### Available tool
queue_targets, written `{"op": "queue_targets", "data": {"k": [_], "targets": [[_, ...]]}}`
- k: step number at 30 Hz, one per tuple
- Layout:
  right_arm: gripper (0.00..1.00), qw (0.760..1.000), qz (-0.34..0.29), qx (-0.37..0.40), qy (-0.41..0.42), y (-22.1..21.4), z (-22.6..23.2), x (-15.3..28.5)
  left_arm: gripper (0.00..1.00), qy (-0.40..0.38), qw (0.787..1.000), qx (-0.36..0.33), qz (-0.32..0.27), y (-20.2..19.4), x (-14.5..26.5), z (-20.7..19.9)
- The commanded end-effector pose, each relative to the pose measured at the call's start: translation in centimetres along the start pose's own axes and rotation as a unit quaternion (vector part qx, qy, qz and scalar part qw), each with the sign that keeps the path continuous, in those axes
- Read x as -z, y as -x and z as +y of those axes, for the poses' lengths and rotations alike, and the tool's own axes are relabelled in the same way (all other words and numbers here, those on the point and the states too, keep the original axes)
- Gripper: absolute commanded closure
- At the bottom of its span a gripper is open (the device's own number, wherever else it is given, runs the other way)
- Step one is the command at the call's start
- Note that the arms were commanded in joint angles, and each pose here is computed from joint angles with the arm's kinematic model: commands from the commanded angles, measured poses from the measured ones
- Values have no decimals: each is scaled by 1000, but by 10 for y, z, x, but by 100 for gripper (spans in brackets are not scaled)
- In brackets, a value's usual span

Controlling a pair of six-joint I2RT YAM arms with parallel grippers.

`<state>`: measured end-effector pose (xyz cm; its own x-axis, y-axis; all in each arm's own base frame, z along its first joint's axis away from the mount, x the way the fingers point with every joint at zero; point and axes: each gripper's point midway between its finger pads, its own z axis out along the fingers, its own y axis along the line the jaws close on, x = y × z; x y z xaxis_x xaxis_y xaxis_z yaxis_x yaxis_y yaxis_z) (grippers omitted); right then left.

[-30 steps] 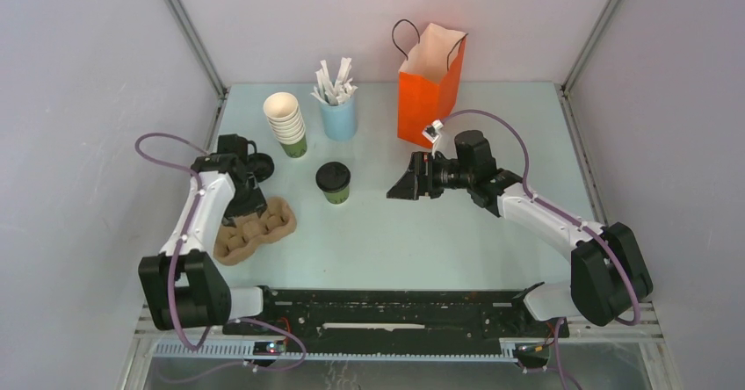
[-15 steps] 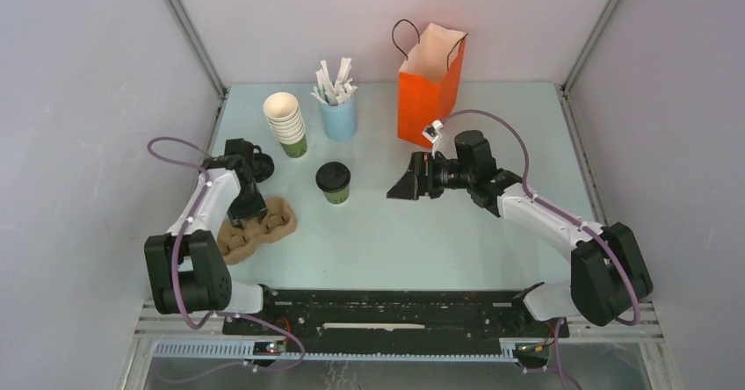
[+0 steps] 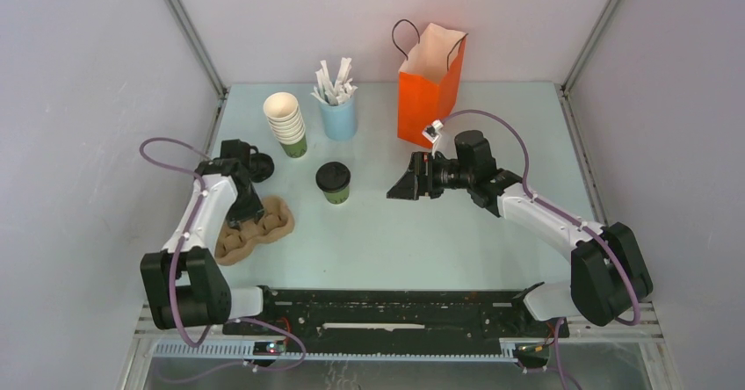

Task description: Pack the takeout coffee

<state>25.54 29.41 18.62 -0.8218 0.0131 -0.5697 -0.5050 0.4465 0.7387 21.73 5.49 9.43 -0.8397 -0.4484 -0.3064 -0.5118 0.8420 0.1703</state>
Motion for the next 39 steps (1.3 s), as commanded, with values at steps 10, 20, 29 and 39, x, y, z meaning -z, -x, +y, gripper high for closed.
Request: {"op": "queue_targets", "data": {"k": [10,20,29,39], "targets": [[3,1000,-4,13,15,2,7,-2,63,-5,1000,-4,-19,14,12,8],[3,1000,-1,14,13,0,5,-3,66,-60,997,17,-53,42,27,-17],[3,1000,-1,11,14,1,5,-3,58,-51,999,-3,-3,31,0,-23],[3,1000,2,10,15,0,3,-5,20,-58,986,-115,-105,26,42,-58]]}}
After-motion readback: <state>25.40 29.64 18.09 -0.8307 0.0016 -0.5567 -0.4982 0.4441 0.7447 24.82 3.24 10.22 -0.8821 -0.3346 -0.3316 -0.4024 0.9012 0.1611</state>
